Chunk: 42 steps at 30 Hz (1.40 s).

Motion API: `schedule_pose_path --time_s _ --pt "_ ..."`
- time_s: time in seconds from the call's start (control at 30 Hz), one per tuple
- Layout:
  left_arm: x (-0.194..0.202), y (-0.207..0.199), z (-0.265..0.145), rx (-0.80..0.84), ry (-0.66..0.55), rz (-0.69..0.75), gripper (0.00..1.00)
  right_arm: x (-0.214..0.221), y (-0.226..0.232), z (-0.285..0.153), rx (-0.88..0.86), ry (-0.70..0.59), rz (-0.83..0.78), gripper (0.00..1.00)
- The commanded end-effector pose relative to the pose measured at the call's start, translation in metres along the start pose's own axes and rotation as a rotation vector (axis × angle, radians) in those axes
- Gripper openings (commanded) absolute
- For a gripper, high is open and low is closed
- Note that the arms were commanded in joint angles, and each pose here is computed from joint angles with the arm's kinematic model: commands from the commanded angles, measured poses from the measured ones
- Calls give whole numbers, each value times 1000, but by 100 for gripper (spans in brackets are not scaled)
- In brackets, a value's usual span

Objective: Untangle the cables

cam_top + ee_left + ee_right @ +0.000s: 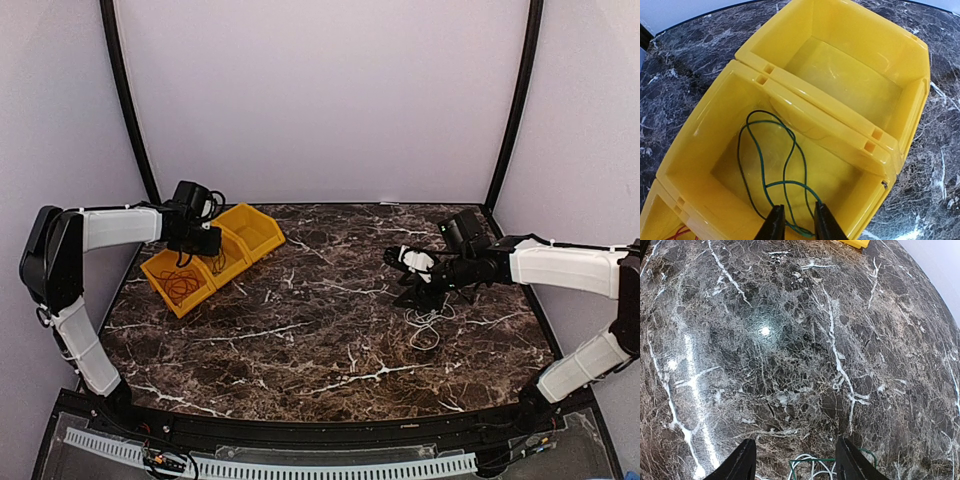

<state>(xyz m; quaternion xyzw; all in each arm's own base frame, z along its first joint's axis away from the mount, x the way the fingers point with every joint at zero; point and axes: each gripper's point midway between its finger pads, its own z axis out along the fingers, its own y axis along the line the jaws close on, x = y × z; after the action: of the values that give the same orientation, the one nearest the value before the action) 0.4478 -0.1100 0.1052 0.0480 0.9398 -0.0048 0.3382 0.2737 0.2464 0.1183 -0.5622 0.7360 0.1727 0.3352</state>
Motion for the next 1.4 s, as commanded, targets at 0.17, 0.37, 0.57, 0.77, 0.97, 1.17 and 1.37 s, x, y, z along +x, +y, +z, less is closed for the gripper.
schedule_pose_path --time_s 0.17,0.37,0.57,0.77,0.97,1.17,1.37 --pt "-47 26 -75 -93 -161 -29 39 -6 -8 -5 31 -24 2 56" --pt "-60 33 -113 -115 -193 -3 50 -15 -40 -32 81 -80 108 56" --pt "-72 -55 -168 263 -429 63 38 17 -61 -58 130 15 204 56" --pt "-21 -197 -172 604 -358 210 41 48 -57 -67 132 98 270 56" --pt "42 -337 -193 865 -384 350 50 49 -56 -67 164 62 314 56" --pt "73 -403 -128 844 -204 268 51 59 -45 -59 154 27 315 57" --pt "87 -442 -102 899 -131 161 52 61 -42 -60 130 -1 343 57"
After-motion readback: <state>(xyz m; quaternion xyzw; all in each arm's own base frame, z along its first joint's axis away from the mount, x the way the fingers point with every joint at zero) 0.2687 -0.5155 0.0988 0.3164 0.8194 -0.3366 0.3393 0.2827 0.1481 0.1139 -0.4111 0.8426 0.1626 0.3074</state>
